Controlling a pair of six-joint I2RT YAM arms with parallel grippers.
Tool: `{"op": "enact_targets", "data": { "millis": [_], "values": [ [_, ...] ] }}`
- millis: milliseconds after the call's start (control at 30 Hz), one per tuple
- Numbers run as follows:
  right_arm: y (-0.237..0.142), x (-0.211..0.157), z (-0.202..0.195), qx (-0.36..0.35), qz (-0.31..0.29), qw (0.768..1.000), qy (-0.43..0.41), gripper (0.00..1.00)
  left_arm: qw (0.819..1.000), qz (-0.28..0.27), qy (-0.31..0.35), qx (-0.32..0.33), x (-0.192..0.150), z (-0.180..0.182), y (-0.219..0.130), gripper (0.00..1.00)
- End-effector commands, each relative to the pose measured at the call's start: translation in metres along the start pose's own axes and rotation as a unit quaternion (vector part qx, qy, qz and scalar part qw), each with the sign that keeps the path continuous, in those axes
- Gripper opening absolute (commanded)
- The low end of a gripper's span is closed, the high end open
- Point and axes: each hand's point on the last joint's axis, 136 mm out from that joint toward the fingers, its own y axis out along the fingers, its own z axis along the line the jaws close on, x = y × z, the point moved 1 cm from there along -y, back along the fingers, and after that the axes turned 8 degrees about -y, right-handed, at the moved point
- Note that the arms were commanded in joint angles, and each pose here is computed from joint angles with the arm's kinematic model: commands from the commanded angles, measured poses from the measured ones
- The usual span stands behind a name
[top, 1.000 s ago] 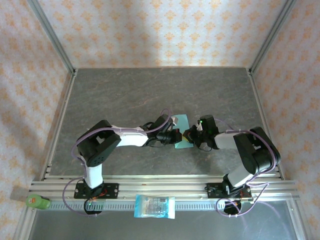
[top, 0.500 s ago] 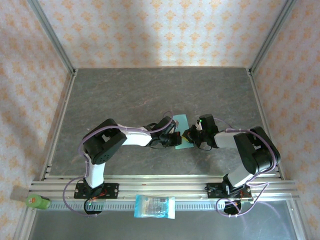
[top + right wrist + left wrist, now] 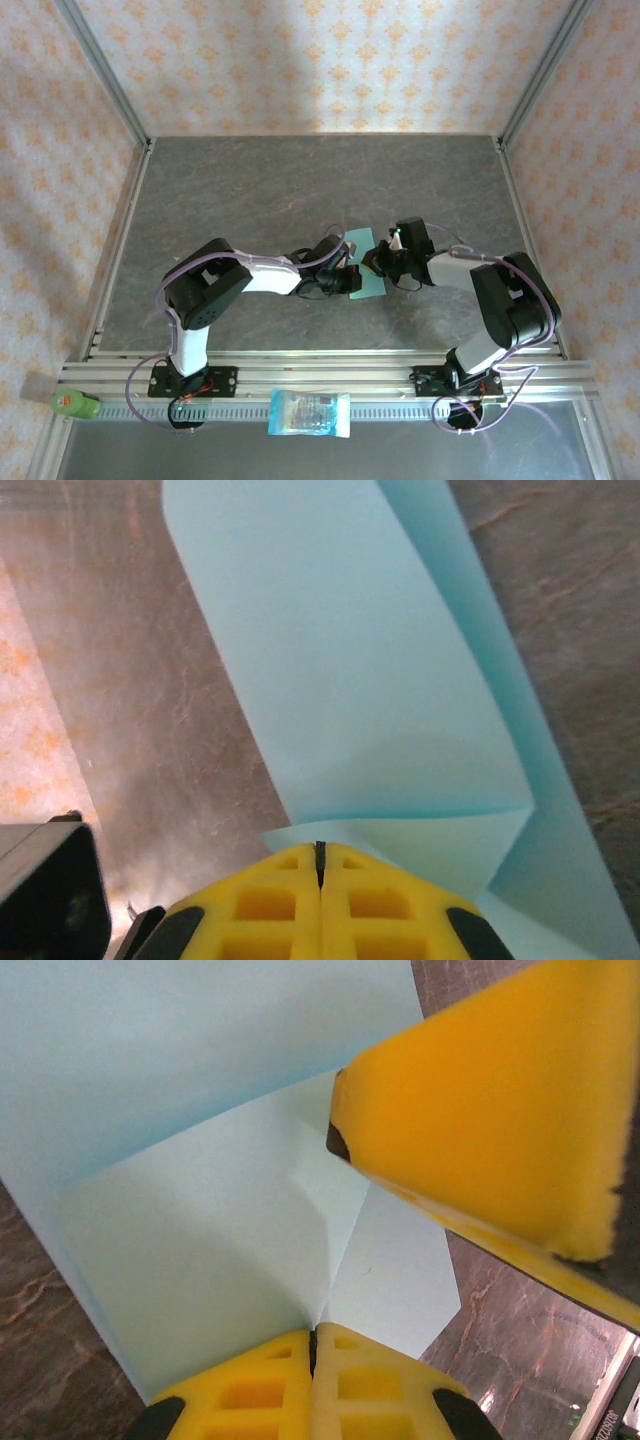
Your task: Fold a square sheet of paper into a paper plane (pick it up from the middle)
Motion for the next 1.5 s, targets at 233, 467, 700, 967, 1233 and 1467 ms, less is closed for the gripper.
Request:
{"op": "enact_targets", "data": {
  "millis": [233, 467, 700, 967, 1233, 1467],
  "values": [
    [0.011, -0.022, -0.052, -0.063, 0.034, 0.997, 0.000, 0.00, 0.997, 0.024, 0.010, 0.067, -0.022, 0.039, 0.003, 0.00],
    [0.009, -0.020, -0.063, -0.065, 0.027, 0.997, 0.014, 0.00, 0.998, 0.034, 0.026, 0.034, -0.032, 0.031, -0.013, 0.00],
    [0.009, -0.021, -0.066, -0.067, 0.027, 0.997, 0.020, 0.00, 0.996, 0.056, 0.056, 0.029, -0.043, 0.028, -0.021, 0.00],
    [0.009, -0.020, -0.065, -0.068, 0.026, 0.997, 0.022, 0.00, 0.998, 0.004, 0.061, -0.016, -0.021, -0.013, -0.039, 0.00],
    [0.009, -0.021, -0.066, -0.067, 0.023, 0.997, 0.027, 0.00, 0.998, -0.017, 0.038, -0.049, -0.001, -0.037, -0.024, 0.00],
    [0.009, -0.021, -0.066, -0.068, 0.028, 0.997, 0.023, 0.00, 1.000, 0.017, 0.027, -0.002, -0.013, -0.004, -0.001, 0.00]
  ]
}}
